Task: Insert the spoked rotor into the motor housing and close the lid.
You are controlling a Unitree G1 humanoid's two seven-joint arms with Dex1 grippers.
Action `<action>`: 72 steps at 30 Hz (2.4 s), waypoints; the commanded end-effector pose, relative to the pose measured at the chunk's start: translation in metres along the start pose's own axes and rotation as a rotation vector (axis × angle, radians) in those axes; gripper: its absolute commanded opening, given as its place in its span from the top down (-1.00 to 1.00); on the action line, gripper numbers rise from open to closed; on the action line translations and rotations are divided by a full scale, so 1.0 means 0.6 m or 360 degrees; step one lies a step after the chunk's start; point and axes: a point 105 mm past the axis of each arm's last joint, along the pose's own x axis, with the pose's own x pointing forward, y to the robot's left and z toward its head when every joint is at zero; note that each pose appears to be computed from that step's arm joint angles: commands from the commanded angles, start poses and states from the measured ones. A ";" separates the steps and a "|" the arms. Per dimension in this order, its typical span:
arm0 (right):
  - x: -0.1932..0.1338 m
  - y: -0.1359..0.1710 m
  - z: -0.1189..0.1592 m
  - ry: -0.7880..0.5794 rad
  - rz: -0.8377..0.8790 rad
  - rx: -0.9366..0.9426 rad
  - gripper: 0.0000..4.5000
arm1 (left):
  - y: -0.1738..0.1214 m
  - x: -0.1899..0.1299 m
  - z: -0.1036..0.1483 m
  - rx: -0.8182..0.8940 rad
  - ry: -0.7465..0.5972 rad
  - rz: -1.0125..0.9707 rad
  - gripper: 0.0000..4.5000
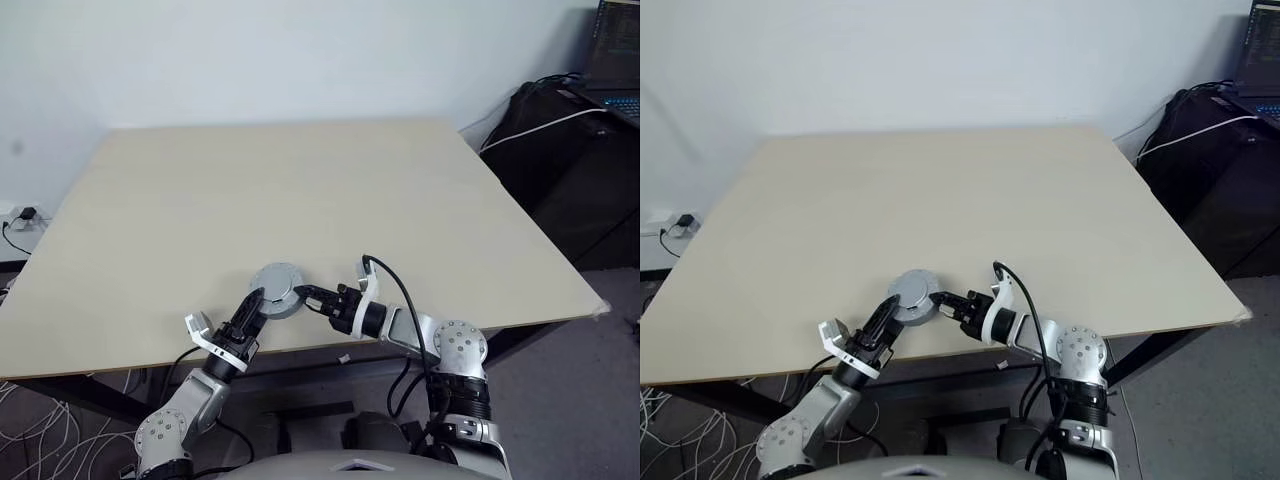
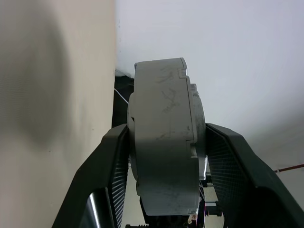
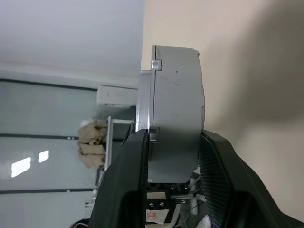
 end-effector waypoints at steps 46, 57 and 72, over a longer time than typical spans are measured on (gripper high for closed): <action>-0.013 -0.003 0.000 -0.0093 -0.0018 -0.0030 -1.00 | -0.043 0.007 0.150 0.0298 -0.0988 0.0023 0.08; -0.015 -0.008 -0.006 -0.0105 -0.0030 -0.0010 -1.00 | -0.038 0.014 0.229 0.0299 -0.1345 0.0135 0.08; -0.012 -0.011 -0.011 -0.0104 -0.0050 -0.0027 -1.00 | -0.032 0.007 0.312 0.0355 -0.1649 0.0292 0.08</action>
